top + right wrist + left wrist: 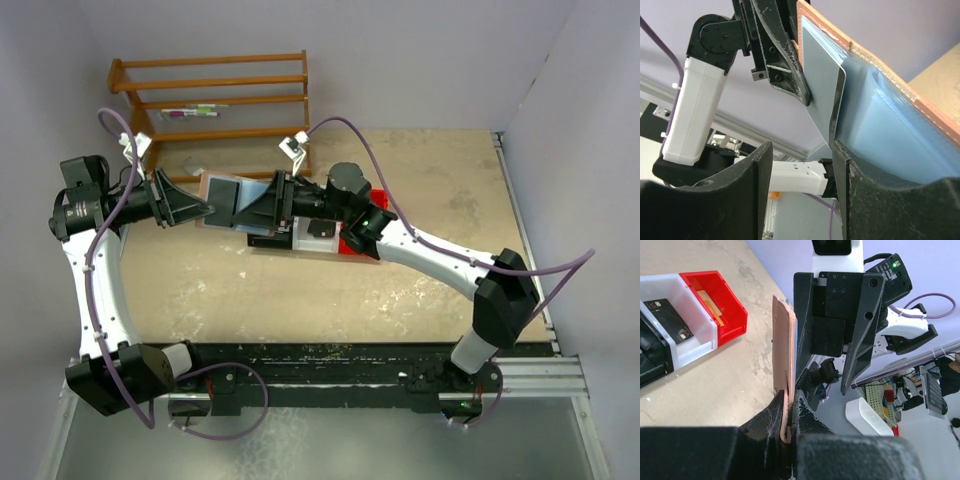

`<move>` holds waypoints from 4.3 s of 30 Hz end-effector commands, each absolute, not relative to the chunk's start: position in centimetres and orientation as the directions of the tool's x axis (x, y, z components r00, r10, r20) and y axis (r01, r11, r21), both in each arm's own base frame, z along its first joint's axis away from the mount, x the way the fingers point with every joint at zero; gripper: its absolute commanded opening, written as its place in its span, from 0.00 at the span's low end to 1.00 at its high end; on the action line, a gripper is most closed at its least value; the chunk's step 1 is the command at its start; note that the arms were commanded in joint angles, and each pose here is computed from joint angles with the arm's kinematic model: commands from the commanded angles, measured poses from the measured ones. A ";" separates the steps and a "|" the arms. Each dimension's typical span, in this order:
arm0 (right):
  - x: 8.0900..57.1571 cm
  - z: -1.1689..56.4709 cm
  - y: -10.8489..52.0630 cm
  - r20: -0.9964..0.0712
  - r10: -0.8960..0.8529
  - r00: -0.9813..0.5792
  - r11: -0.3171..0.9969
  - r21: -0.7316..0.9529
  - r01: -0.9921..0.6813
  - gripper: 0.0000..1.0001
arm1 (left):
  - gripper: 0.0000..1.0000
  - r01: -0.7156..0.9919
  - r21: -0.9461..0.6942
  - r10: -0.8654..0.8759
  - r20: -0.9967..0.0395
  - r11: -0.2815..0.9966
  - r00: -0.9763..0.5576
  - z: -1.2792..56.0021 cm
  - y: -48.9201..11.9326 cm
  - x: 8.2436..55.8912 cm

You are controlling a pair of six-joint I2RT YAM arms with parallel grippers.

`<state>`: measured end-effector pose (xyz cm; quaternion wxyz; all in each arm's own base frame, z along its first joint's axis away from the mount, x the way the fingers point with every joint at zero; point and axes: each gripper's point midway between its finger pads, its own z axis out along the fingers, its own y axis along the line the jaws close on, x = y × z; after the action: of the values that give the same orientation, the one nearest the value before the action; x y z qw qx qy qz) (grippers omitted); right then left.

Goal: Take the credit cards out of the card holder

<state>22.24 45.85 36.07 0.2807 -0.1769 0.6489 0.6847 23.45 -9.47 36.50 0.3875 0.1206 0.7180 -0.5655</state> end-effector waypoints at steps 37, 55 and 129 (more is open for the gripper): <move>24.0 39.6 45.7 -0.670 0.244 -0.701 -0.025 0.718 -0.695 0.48 | 0.00 0.683 -0.725 -0.288 -0.674 0.084 -0.680 40.8 -10.9 19.2; 19.4 42.0 44.6 -0.593 0.176 -0.786 -0.362 0.704 -0.612 0.02 | 0.02 0.681 -0.731 -0.310 -0.657 0.038 -0.687 41.2 -10.9 19.0; 40.4 12.9 29.8 -0.573 0.070 -0.817 0.821 0.498 -0.279 0.00 | 0.00 0.576 -0.518 -0.135 -0.806 0.633 -0.576 35.5 -7.5 23.7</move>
<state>38.19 29.83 11.51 0.2683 -0.0467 0.9098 0.3133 24.56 -6.69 33.05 0.4105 0.0971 0.8163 -0.3945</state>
